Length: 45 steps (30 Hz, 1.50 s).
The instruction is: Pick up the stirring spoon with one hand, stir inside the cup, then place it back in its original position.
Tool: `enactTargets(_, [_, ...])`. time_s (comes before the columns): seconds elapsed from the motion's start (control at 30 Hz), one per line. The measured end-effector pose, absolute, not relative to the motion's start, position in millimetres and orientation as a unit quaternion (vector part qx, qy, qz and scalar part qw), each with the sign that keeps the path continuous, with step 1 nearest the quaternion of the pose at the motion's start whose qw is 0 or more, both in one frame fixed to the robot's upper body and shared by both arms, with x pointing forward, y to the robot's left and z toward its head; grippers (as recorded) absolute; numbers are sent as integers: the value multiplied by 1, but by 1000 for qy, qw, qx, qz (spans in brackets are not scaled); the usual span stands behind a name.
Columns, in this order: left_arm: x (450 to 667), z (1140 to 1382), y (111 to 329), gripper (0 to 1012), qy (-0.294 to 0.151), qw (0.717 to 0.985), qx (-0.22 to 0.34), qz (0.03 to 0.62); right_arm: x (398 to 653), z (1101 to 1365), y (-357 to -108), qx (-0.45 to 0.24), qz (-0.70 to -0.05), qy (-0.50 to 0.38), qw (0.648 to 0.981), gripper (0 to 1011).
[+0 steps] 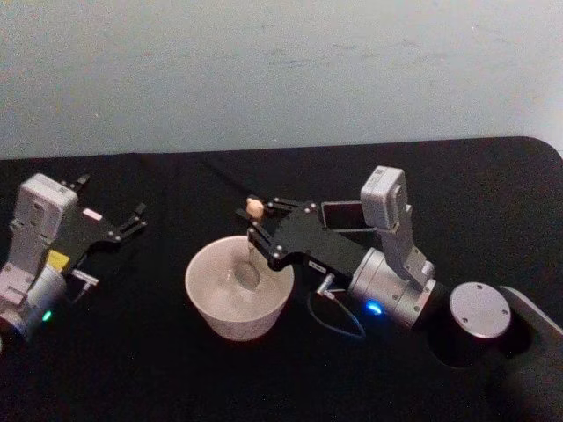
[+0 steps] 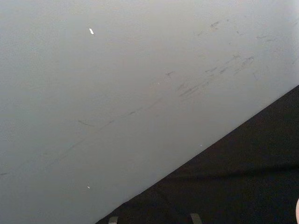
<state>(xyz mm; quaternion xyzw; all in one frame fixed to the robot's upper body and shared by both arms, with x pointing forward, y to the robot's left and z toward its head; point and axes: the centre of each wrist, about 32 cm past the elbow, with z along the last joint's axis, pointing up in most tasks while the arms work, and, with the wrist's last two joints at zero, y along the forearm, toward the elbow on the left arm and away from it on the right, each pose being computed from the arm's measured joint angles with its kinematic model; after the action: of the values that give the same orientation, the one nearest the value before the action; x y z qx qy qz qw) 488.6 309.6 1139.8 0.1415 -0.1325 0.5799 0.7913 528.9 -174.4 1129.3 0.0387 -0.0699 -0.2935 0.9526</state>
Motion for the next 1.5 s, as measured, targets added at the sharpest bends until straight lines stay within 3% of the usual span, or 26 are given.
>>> enactTargets(0.53, [489,1140,310,1001,-132,791,141,580,533,1149,-187,62,-272,-103,955,212])
enactTargets(1.03, [489,1140,310,1001,-132,791,141,580,533,1207,-232,124,-277,-138,943,212])
enactTargets(1.5, [489,1140,310,1001,-132,791,141,580,521,1214,-273,112,-312,-147,932,212])
